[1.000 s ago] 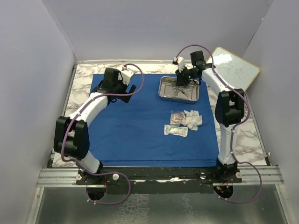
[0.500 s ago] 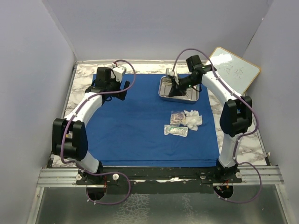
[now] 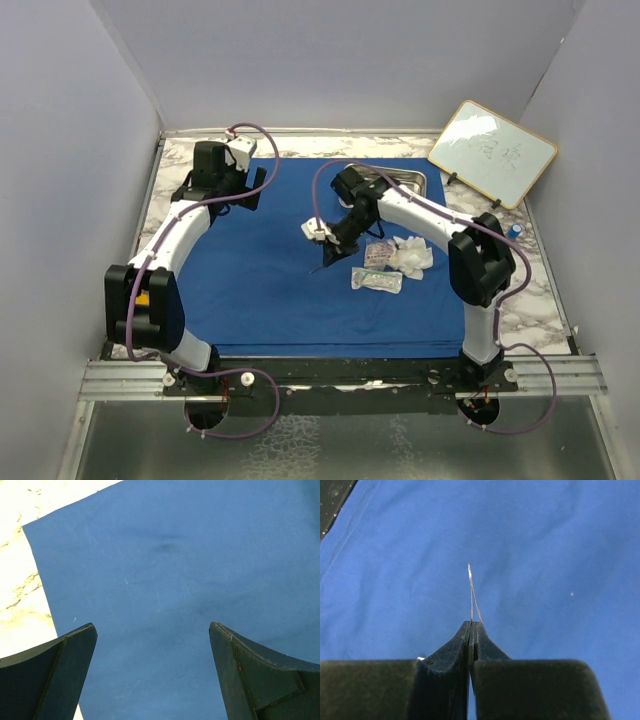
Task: Open and lay out the surgical kit
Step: Place the medical item in the surgical kit.
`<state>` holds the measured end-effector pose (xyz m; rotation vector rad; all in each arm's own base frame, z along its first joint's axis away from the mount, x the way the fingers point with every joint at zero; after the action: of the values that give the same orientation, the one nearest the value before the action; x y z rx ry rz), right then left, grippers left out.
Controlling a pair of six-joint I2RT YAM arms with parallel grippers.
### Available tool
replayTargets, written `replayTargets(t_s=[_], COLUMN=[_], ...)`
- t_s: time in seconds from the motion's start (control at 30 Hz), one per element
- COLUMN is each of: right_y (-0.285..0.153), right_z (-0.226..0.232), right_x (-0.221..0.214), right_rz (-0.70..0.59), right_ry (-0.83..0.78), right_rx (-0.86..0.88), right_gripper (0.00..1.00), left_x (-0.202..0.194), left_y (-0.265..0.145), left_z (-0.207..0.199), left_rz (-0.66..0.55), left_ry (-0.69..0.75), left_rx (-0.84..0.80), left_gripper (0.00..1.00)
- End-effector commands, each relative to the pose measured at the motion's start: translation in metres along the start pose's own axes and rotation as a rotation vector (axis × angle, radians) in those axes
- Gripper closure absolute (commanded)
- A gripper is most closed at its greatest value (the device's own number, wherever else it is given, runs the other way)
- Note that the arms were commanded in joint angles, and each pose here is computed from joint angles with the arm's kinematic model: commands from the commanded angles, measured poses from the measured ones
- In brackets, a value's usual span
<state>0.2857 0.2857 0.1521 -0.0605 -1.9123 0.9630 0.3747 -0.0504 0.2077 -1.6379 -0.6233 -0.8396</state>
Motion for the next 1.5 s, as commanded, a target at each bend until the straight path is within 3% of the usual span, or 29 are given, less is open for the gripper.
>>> replayTargets(t_s=[0.0,0.3,0.83,1.2,1.47], right_y=[0.027,0.048,0.06,0.046,0.021], right_z=[-0.005,-0.01,-0.003,-0.011,-0.01], right_x=[-0.008,-0.018,-0.04,-0.018,0.019], right_rz=[0.079,0.165,0.223,0.19,0.124], right_ry=[-0.091,-0.186,-0.191,-0.183,-0.209], right_rx=[0.052,0.067,0.095,0.023,-0.063], right_gripper=[0.99,0.99,0.99,0.63,0.57], left_x=[0.006,-0.001,-0.007,-0.011,-0.014], left_y=[-0.014,-0.015,-0.012,-0.006,0.0], left_z=[0.003,0.0,-0.004,0.001,0.001], left_rz=[-0.054,-0.052,-0.036,-0.027,-0.017], left_ry=[0.009,0.013,0.012,0.05,0.093], left_rx=[0.023,-0.007,-0.044,-0.021,-0.045], left_gripper=[0.01,0.01,0.01,0.01,0.02])
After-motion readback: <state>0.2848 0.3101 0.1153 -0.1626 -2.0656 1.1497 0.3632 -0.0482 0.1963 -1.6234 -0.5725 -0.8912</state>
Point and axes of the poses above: each gripper's point midway between its finger pads, its own y axis out along the fingers, its own z axis along the line the jaws close on, x = y × z, the point moved 7 cm from there along -y, back along the fingers, and after that the axes turned 14 degrees about -y, right-handed, at the moved point
